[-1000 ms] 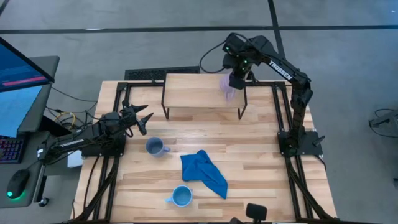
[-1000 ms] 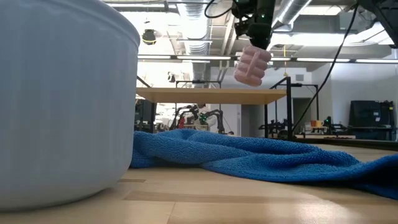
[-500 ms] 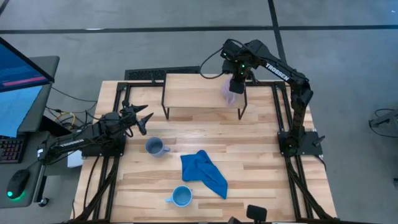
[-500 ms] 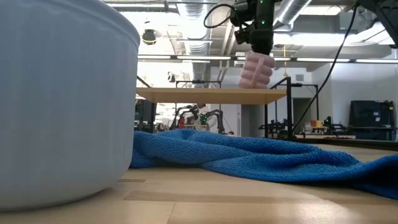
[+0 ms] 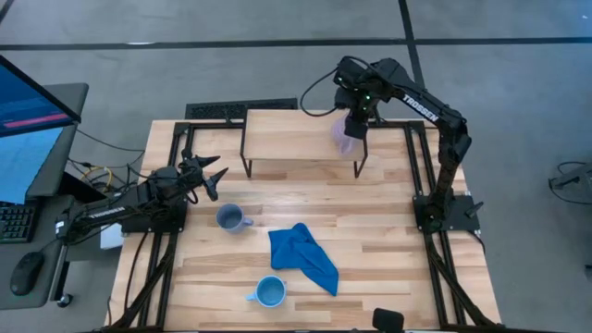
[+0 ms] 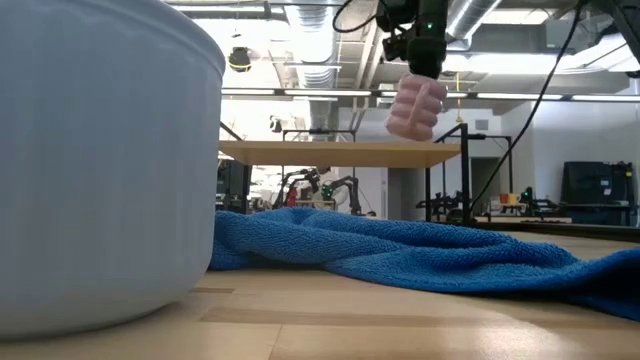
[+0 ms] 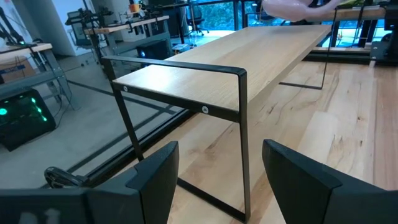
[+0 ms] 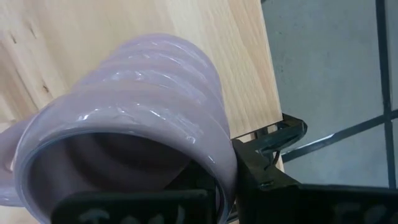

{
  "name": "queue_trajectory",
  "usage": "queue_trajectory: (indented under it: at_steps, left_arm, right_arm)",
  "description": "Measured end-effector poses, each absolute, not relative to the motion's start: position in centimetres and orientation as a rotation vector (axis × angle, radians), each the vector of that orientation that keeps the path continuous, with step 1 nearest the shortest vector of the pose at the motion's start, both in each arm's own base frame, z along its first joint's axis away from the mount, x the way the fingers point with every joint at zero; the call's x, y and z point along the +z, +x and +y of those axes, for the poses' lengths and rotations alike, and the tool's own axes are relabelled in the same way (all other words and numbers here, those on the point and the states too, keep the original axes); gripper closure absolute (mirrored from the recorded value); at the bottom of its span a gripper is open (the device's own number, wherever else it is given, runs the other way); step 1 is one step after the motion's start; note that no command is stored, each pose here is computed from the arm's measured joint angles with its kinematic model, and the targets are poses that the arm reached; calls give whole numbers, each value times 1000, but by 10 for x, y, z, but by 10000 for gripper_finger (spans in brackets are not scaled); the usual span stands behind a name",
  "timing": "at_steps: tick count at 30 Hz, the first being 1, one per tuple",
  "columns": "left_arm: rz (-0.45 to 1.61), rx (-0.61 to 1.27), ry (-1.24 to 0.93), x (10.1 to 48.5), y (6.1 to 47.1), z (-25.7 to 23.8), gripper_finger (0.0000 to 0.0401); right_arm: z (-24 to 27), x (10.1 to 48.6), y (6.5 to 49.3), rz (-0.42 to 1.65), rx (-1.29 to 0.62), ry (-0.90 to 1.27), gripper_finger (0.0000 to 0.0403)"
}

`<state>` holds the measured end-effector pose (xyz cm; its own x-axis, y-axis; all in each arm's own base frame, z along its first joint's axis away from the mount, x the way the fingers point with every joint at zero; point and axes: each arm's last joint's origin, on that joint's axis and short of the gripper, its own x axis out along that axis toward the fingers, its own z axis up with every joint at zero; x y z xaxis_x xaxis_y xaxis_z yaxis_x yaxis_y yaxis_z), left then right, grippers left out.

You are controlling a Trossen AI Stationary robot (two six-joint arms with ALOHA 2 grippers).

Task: Stack small to large cups/mugs on shelf
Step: Put the purple mug on the shelf

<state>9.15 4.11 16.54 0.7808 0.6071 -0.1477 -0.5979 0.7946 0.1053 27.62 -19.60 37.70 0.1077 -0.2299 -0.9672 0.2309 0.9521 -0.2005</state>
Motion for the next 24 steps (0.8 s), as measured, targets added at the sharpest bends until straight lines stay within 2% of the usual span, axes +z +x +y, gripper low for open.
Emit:
queue_trajectory:
  at_steps: [21, 24]
  left_arm:
    - [178, 651, 54, 165, 91, 41, 177]
    - [178, 651, 54, 165, 91, 41, 177]
  right_arm:
    - [-197, 362, 279, 1473, -319, 15, 364]
    - [-197, 362, 279, 1473, -317, 14, 353]
